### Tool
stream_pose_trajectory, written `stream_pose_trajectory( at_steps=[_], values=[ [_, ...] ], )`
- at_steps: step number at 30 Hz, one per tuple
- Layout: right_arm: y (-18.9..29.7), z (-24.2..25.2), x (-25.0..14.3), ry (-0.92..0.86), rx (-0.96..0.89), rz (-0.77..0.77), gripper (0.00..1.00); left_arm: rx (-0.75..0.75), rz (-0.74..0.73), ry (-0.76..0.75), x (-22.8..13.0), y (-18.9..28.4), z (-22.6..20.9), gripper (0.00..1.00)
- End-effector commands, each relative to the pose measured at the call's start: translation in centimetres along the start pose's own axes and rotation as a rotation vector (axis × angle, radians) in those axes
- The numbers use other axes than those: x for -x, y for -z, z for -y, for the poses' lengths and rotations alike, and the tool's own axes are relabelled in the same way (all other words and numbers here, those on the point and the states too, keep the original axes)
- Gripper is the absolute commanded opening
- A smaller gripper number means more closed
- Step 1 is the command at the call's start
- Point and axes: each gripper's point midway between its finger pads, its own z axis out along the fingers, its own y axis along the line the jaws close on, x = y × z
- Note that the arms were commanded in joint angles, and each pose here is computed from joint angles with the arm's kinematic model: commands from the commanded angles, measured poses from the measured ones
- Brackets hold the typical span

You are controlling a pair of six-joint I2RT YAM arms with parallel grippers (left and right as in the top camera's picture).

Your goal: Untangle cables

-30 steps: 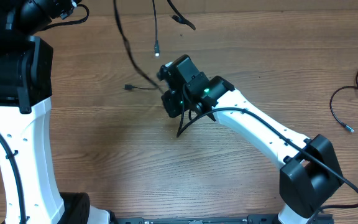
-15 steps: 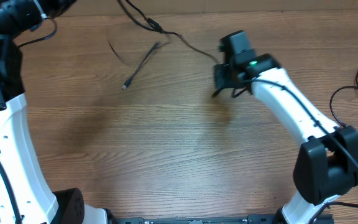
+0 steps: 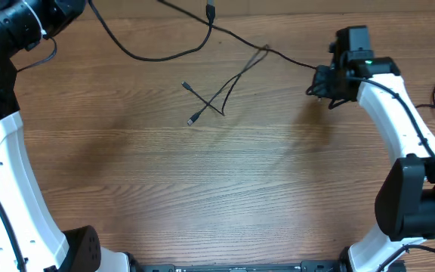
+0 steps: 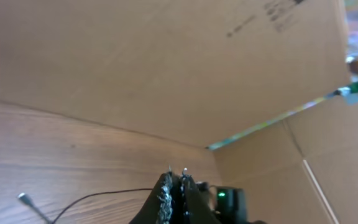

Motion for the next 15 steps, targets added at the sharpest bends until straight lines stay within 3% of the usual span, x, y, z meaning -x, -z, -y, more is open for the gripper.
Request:
stream_pose_trajectory(
  at_steps=[1,10,15],
  values=[
    [0.0,5.2,0.6,-0.055,-0.135,0.013,0.04,0.128,0.11,-0.097,2.2,1.3,-1.9,0.04],
    [1.1,12.7,1.3,-0.161,-0.323,0.045,0.04,0.404,0.155,-0.13,2.5,2.7,-6.8,0.04],
    [2.0,17.3,1.2,-0.262,-0.378,0.047,0.04,0.47,0.19,-0.132,3.1,3.3,-7.8,0.04]
  ],
)
